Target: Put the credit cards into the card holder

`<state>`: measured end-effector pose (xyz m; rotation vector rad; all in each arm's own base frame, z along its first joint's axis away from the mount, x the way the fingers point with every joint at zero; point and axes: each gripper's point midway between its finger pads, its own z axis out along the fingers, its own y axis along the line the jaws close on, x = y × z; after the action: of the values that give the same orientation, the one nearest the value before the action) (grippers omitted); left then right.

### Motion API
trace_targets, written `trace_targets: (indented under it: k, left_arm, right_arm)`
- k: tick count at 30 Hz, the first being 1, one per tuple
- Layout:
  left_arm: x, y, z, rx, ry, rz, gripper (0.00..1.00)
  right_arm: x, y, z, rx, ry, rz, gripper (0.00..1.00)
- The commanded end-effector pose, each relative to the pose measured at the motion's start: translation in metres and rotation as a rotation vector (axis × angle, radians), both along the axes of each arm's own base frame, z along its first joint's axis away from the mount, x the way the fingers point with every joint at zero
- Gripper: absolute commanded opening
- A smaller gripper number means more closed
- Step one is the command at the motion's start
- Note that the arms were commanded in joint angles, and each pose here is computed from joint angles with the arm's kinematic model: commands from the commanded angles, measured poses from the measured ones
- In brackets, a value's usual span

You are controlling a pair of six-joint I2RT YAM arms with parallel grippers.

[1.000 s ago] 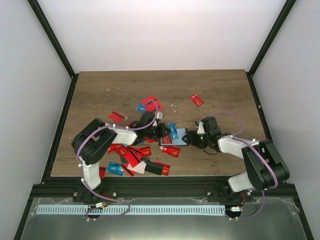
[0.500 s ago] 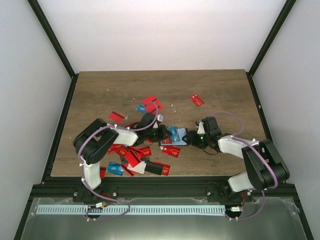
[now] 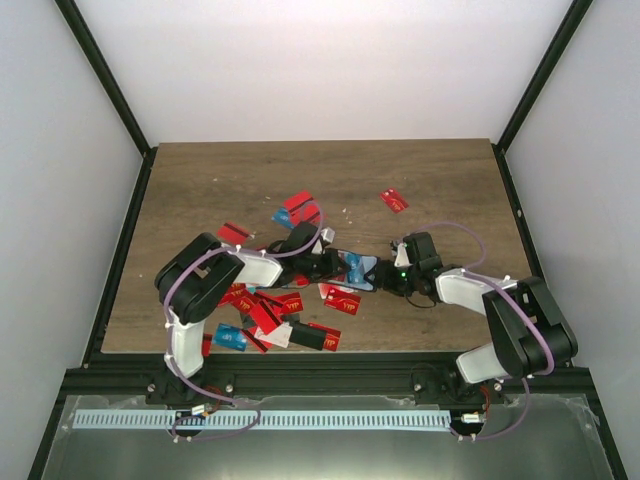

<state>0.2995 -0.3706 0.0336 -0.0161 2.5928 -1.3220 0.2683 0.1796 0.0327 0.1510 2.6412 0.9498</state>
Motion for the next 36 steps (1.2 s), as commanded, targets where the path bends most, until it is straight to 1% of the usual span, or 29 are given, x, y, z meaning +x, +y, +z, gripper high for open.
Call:
trace_targets:
  k: [1, 11, 20, 26, 36]
  left_arm:
    - [-0.023, 0.000, -0.024, 0.082, 0.059, -0.073, 0.04]
    - [-0.032, 0.014, -0.026, 0.167, 0.039, -0.126, 0.04]
    - [-0.035, 0.011, -0.032, 0.221, 0.031, -0.223, 0.04]
    - [-0.032, 0.006, -0.034, 0.215, 0.034, -0.236, 0.04]
    - [-0.027, -0.003, -0.034, 0.163, 0.063, -0.189, 0.04]
  right_arm:
    - [-0.006, -0.003, -0.010, -0.034, 0.055, 0.009, 0.51]
    - [0.006, -0.004, -0.011, -0.065, 0.046, -0.001, 0.51]
    - [0.013, -0.002, -0.010, -0.079, 0.034, 0.023, 0.51]
    - [0.016, 0.001, -0.008, -0.077, 0.031, 0.038, 0.51]
    - [0.018, 0.004, -0.003, -0.059, 0.030, 0.042, 0.51]
